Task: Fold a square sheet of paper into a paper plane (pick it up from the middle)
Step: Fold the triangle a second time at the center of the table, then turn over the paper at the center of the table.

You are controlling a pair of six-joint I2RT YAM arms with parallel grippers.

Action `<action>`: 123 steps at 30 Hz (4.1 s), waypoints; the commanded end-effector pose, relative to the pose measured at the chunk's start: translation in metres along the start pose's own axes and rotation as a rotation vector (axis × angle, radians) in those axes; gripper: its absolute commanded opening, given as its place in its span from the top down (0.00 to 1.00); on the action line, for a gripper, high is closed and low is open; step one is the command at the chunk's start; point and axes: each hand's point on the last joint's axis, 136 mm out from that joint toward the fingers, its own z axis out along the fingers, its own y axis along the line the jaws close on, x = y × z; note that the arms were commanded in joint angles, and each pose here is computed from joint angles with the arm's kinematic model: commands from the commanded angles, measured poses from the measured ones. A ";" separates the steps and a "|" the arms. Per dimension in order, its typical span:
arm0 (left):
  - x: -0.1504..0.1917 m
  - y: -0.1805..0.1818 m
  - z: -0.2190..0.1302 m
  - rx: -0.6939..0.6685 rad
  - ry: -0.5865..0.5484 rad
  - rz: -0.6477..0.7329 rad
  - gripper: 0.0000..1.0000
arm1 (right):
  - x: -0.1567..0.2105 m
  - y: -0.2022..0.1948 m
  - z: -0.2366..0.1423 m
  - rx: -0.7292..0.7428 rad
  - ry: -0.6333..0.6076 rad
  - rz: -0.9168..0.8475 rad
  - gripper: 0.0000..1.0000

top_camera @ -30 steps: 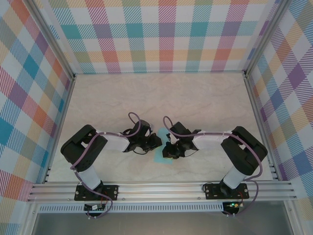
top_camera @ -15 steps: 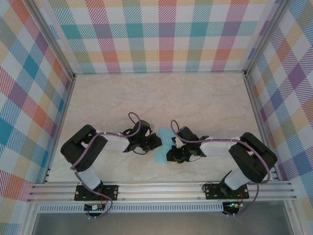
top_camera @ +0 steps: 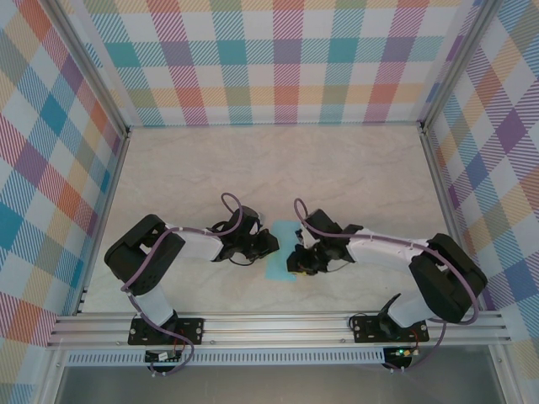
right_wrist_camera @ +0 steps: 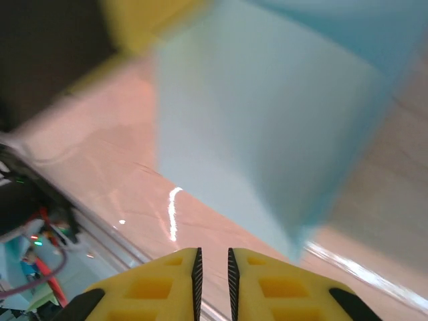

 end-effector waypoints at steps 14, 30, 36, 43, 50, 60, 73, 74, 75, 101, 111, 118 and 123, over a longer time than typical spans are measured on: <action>0.014 0.046 0.001 -0.167 0.006 -0.023 0.87 | -0.035 0.003 0.033 0.014 0.004 0.063 0.85; 0.015 0.050 0.002 -0.180 0.011 -0.025 0.87 | 0.015 -0.042 0.038 0.055 0.106 0.109 0.82; 0.016 0.049 0.001 -0.178 0.011 -0.027 0.87 | 0.039 -0.051 0.027 0.042 0.132 0.102 0.79; 0.013 0.037 -0.004 -0.146 0.005 -0.014 0.86 | 0.044 -0.057 0.008 0.098 0.088 0.089 0.76; 0.008 0.005 -0.024 -0.072 -0.018 0.023 0.81 | 0.005 -0.047 -0.040 0.218 -0.164 0.042 0.58; 0.006 -0.012 -0.062 -0.054 -0.089 0.068 0.76 | -0.035 -0.023 -0.038 0.169 -0.231 0.030 0.40; 0.011 -0.015 -0.040 -0.018 -0.026 0.059 0.81 | -0.049 -0.014 -0.008 0.120 -0.164 0.027 0.38; 0.011 -0.015 -0.037 -0.020 -0.019 0.055 0.81 | -0.049 -0.015 -0.006 0.123 -0.163 0.032 0.38; 0.012 -0.015 -0.035 -0.021 -0.011 0.054 0.81 | -0.049 -0.016 -0.004 0.120 -0.160 0.034 0.39; 0.011 -0.010 -0.012 -0.053 0.020 0.038 0.85 | -0.051 -0.022 0.010 0.102 -0.153 0.092 0.45; 0.013 0.002 -0.005 -0.094 0.032 0.025 0.86 | -0.051 -0.033 0.009 0.147 -0.173 0.131 0.42; 0.017 0.011 -0.003 -0.117 0.041 0.015 0.88 | -0.051 -0.024 0.016 0.094 -0.146 0.125 0.43; 0.016 0.012 -0.007 -0.121 0.030 0.018 0.87 | -0.054 -0.021 0.009 0.090 -0.174 0.122 0.43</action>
